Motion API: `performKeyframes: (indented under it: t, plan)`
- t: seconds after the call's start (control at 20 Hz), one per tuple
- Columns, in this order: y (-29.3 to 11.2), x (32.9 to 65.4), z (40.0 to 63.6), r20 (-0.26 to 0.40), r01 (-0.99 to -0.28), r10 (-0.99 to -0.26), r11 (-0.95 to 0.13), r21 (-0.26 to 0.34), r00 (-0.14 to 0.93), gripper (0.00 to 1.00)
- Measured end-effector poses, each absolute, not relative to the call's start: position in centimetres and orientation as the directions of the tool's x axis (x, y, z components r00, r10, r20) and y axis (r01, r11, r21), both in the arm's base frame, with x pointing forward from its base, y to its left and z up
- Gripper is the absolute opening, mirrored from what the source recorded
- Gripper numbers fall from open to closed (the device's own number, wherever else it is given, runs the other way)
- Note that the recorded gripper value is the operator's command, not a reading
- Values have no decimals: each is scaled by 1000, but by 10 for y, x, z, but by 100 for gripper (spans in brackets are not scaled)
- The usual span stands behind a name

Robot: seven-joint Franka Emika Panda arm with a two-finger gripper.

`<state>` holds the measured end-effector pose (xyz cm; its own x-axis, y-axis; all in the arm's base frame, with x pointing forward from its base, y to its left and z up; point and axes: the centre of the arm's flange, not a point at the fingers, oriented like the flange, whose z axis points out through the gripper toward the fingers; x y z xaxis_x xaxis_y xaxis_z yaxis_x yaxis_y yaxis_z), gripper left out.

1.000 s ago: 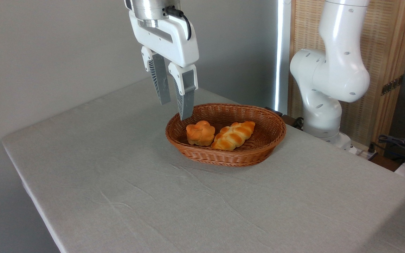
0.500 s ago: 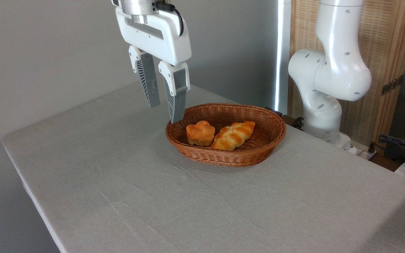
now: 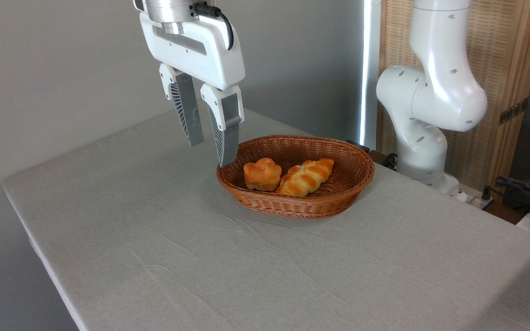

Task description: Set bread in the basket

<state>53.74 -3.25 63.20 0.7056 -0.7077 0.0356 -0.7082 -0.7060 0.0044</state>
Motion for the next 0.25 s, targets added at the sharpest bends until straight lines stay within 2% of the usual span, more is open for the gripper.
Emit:
performKeyframes:
  t: [0.25]
  plan:
    - [-33,538,632,35,-695,-695,-719,5,718,100]
